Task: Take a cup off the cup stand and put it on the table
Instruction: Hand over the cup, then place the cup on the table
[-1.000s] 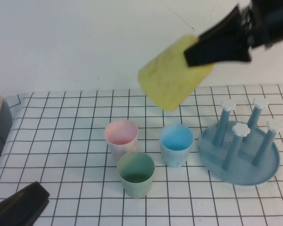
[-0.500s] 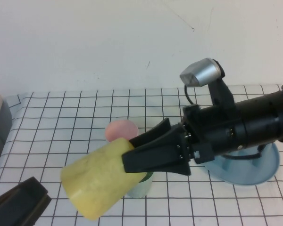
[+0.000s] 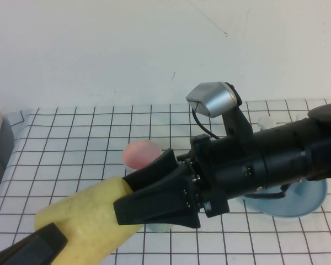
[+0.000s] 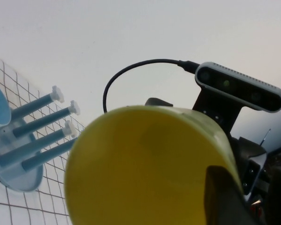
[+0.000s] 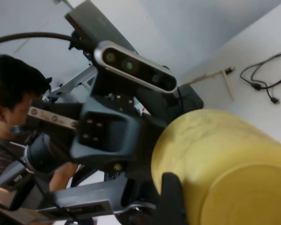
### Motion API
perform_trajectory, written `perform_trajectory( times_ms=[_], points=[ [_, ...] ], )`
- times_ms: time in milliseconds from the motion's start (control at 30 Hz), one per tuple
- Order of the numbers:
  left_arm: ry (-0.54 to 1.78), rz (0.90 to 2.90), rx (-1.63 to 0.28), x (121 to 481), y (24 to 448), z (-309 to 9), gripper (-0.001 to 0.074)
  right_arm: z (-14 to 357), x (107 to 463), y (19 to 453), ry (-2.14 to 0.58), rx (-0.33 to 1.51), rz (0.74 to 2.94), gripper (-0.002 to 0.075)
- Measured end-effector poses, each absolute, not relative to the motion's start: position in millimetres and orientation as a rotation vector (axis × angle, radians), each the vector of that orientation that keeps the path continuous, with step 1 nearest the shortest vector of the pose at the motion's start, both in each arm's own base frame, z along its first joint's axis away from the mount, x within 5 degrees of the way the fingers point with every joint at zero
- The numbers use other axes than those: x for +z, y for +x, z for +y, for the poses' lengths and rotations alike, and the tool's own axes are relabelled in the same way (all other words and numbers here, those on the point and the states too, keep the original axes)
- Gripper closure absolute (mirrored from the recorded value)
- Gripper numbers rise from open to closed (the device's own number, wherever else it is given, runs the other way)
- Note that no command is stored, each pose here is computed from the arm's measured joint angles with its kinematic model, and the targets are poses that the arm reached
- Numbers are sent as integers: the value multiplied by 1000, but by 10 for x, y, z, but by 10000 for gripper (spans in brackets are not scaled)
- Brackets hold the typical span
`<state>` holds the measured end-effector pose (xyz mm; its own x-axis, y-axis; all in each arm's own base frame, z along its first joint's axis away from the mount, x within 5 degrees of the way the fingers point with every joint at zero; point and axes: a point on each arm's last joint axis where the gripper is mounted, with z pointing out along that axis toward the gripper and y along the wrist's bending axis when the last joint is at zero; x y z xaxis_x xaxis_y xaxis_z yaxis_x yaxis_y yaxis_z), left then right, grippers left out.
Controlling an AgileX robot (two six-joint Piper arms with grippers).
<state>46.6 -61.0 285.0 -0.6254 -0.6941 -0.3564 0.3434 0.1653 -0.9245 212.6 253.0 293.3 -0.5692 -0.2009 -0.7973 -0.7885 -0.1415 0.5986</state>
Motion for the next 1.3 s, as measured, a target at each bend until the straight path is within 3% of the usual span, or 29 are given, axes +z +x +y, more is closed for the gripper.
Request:
perform_trajectory(
  times_ms=[133, 333, 533, 733, 800, 867, 967, 1033, 1133, 1300],
  points=[
    [-326, 1637, -1561, 2828, 468, -612, 680, 2539, 2942, 2116, -1125, 1750, 1655, 188],
    [-305, 1650, -1555, 2821, 460, -620, 689, 2538, 2944, 2109, -1145, 1744, 1632, 187],
    [-231, 1688, -1573, 2811, 417, -661, 722, 2539, 2925, 2149, -1134, 1689, 1651, 139],
    [-132, 1704, -1531, 2920, 376, -680, 727, 2435, 3032, 2327, -1087, 1637, 1624, 154],
    [-76, 1727, -1480, 3010, 373, -687, 727, 2385, 3098, 2411, -1067, 1614, 1608, 216],
    [-19, 1778, -1430, 3099, 386, -703, 727, 2323, 3162, 2489, -1058, 1582, 1596, 332],
    [104, 1894, -1335, 3230, 435, -738, 727, 2195, 3279, 2535, -1100, 1496, 1578, 572],
    [200, 1994, -1255, 3334, 518, -761, 727, 2114, 3365, 2484, -1166, 1429, 1591, 659],
    [307, 2131, -1143, 3481, 723, -782, 727, 1984, 3434, 2342, -1309, 1277, 1673, 704],
    [400, 2285, -936, 3672, 1210, -782, 727, 1691, 3466, 2093, -1488, 943, 1943, 718]
  ],
)
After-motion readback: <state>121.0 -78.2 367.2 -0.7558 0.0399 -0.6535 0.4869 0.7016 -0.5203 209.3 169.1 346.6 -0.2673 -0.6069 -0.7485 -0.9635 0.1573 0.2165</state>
